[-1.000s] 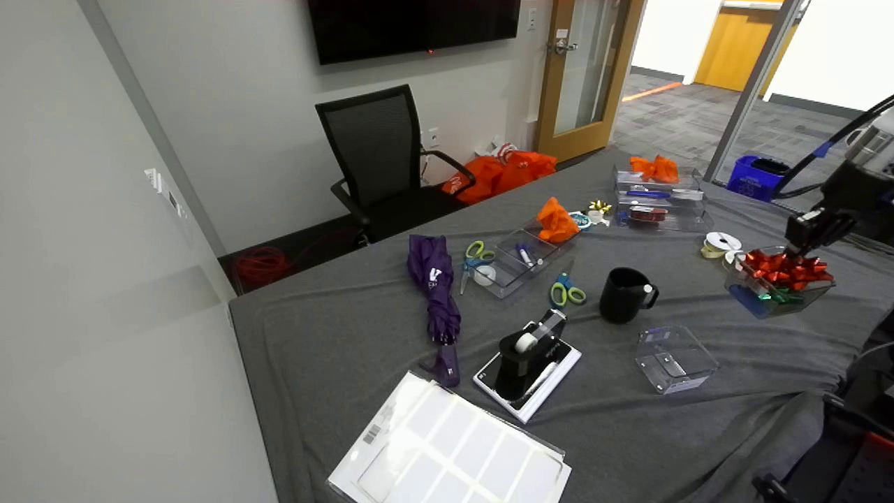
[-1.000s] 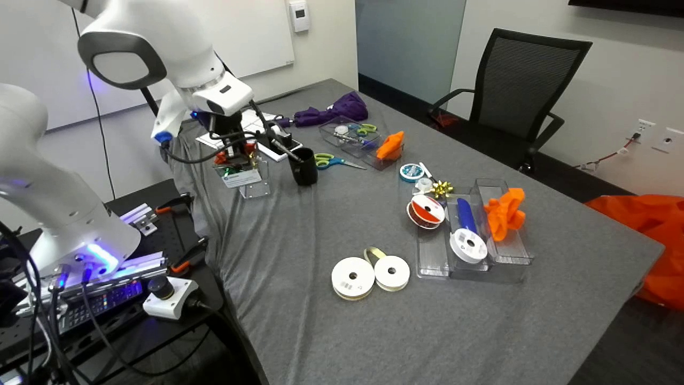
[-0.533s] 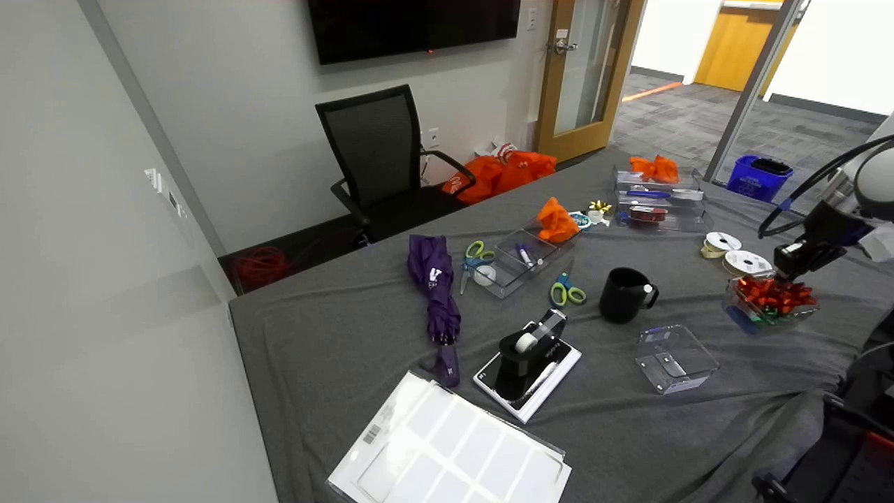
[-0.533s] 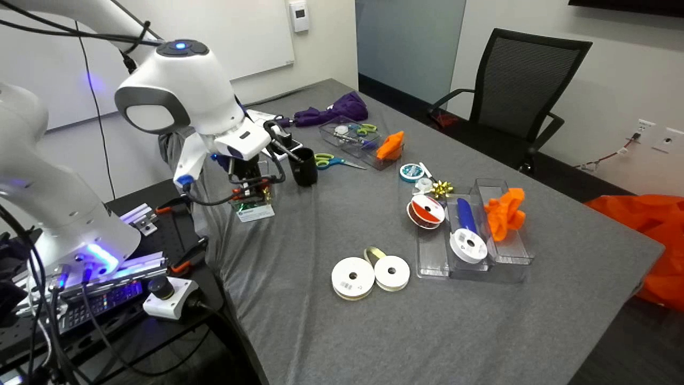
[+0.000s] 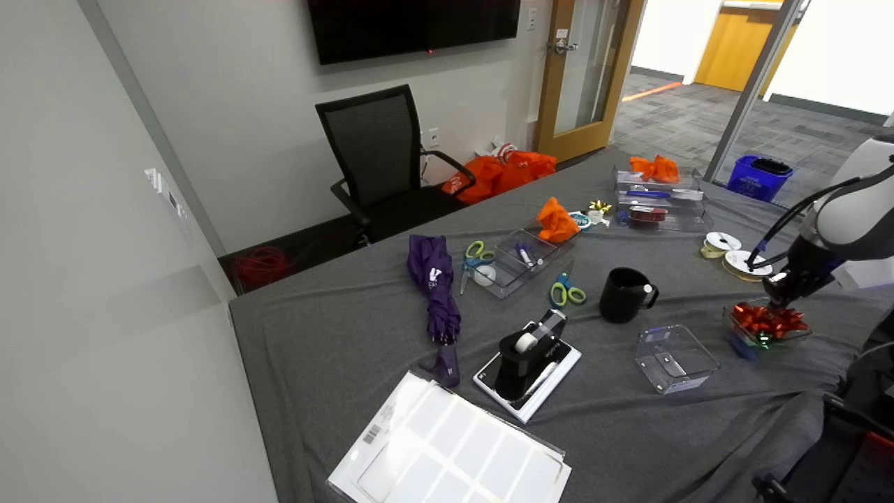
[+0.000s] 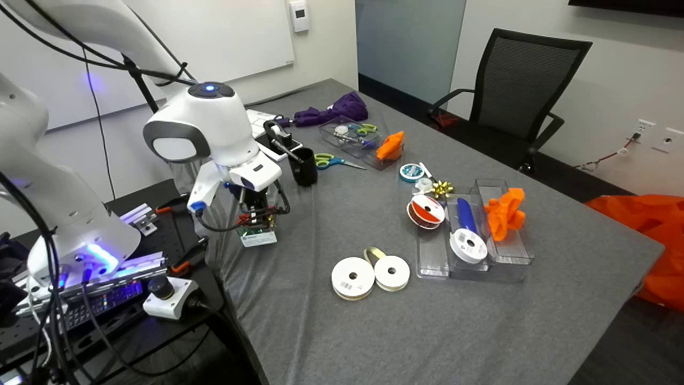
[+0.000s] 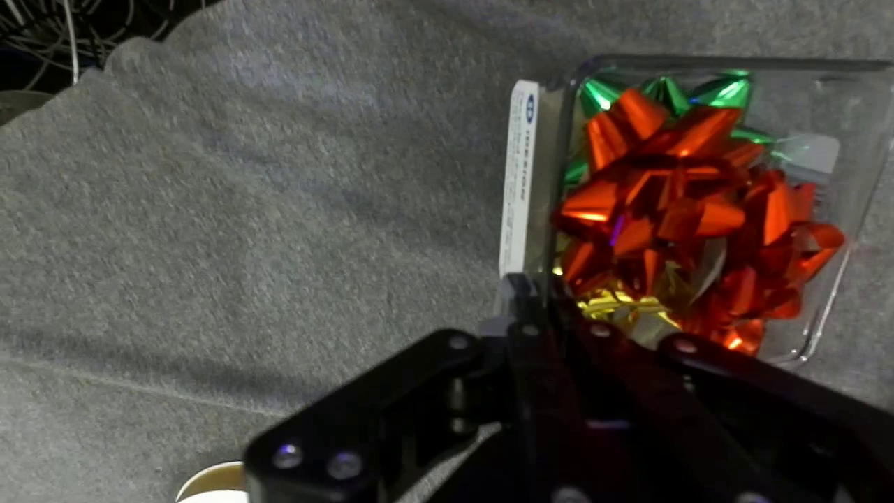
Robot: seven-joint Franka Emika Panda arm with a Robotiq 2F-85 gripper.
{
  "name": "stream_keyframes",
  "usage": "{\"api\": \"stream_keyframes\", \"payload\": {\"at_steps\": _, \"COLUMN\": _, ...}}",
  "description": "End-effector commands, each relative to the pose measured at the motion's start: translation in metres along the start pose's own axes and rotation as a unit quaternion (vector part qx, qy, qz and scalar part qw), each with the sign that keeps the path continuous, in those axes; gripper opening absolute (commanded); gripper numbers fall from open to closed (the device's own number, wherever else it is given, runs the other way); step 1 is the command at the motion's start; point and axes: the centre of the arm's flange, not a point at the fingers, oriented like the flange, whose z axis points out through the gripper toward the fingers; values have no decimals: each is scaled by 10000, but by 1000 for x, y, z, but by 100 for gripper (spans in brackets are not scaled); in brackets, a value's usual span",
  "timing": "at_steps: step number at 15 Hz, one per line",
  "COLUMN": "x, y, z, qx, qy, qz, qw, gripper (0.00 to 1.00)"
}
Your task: Separate the clear objects
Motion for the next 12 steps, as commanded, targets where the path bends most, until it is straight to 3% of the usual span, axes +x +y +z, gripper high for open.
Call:
{"api": "stream_keyframes", "payload": {"at_steps": 1, "x": 14, "y": 5, "z": 18, "qx": -138, "qy": 43, "qz": 50, "qw": 9999, "gripper": 1}}
{"api": "stream_keyframes", "payload": {"at_steps": 2, "x": 15, "y": 6, "z": 18, "qx": -135, "qy": 89, "qz": 31, "qw": 9999, "gripper": 1}}
{"api": "stream_keyframes", "payload": {"at_steps": 3, "x": 17, "y": 6, "z": 17, "qx": -122, "qy": 109, "qz": 32, "qw": 9999, "gripper": 29}}
{"api": "stream_keyframes", "payload": {"at_steps": 5, "x": 16, "y": 5, "z": 10, "qx": -90, "qy": 123, "qz": -17, "qw": 9999, "gripper": 35}}
{"api": "stream_keyframes", "payload": {"at_steps": 12, "x": 3, "y": -3, "z": -34, "qx": 71, "qy": -99, "qz": -328, "qw": 9994, "gripper": 83}}
